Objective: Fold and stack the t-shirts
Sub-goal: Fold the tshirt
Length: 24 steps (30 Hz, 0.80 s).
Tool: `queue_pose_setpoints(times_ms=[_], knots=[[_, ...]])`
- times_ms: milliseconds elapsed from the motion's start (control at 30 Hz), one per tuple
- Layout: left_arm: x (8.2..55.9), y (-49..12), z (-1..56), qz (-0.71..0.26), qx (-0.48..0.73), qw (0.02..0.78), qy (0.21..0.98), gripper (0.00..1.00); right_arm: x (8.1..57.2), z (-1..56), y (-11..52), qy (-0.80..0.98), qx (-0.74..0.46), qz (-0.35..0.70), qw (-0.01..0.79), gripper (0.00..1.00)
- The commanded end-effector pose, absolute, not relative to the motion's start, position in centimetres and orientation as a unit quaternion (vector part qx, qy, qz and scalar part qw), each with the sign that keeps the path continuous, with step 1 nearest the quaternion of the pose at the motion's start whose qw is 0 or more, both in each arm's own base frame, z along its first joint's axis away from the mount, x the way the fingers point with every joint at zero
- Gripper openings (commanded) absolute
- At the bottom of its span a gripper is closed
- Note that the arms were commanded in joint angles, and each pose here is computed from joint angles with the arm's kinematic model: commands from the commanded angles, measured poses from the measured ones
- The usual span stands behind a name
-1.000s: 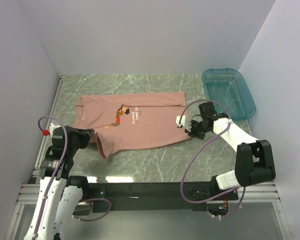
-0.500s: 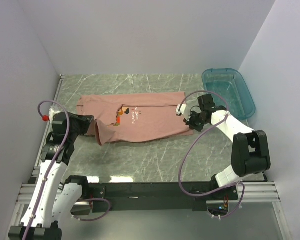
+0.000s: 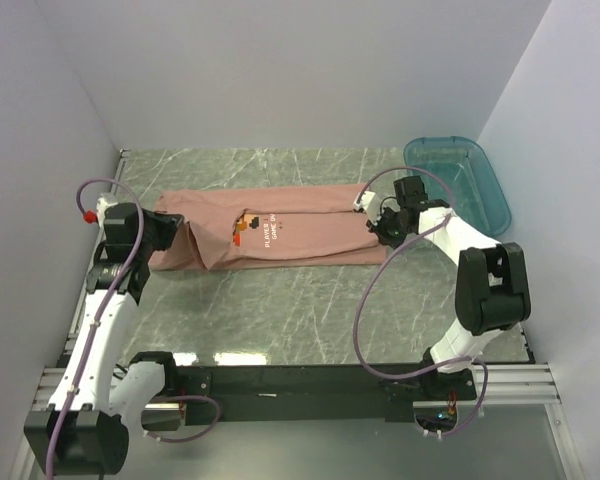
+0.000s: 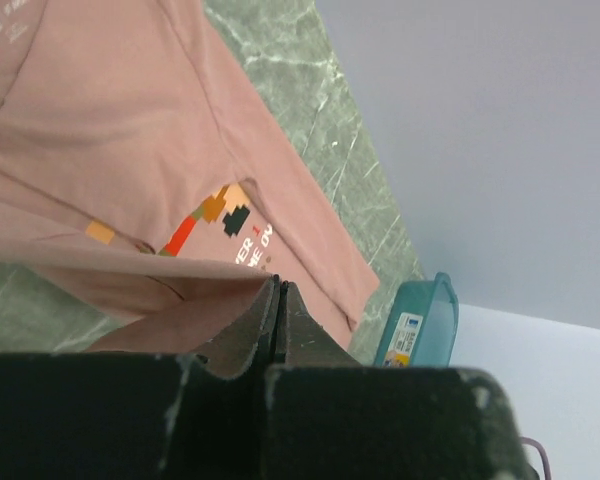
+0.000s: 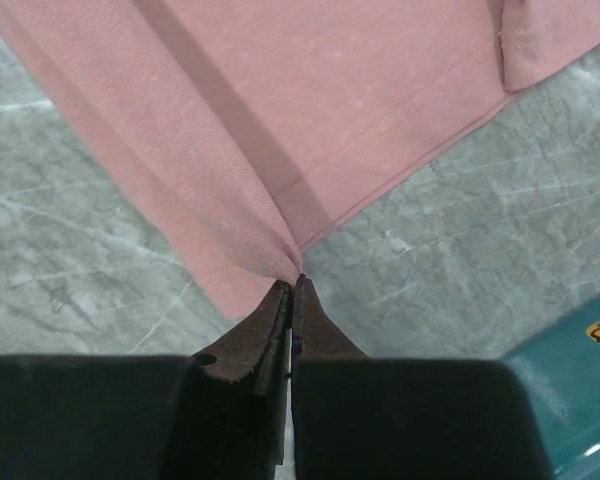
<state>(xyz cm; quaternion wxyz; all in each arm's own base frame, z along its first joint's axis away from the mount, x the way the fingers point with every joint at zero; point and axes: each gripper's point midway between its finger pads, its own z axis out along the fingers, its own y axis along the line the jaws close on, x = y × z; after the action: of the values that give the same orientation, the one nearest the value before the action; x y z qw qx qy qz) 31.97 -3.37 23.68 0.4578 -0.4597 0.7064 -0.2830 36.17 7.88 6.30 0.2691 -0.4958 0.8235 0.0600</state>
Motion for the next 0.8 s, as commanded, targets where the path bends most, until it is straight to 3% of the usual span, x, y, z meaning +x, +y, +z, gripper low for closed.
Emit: queue_pose_setpoints(times_ms=[0, 767], knots=[[33.9, -3.0, 27.6, -0.306, -0.425, 0.504, 0.687, 0.0, 38.8, 7.7, 7.4, 0.831, -0.47, 0.039, 0.294, 0.0], [39.1, -2.3, 27.0, -0.308, -0.402, 0.497, 0.704, 0.0, 44.1, 7.1, 7.7, 0.86, -0.418, 0.032, 0.291, 0.0]])
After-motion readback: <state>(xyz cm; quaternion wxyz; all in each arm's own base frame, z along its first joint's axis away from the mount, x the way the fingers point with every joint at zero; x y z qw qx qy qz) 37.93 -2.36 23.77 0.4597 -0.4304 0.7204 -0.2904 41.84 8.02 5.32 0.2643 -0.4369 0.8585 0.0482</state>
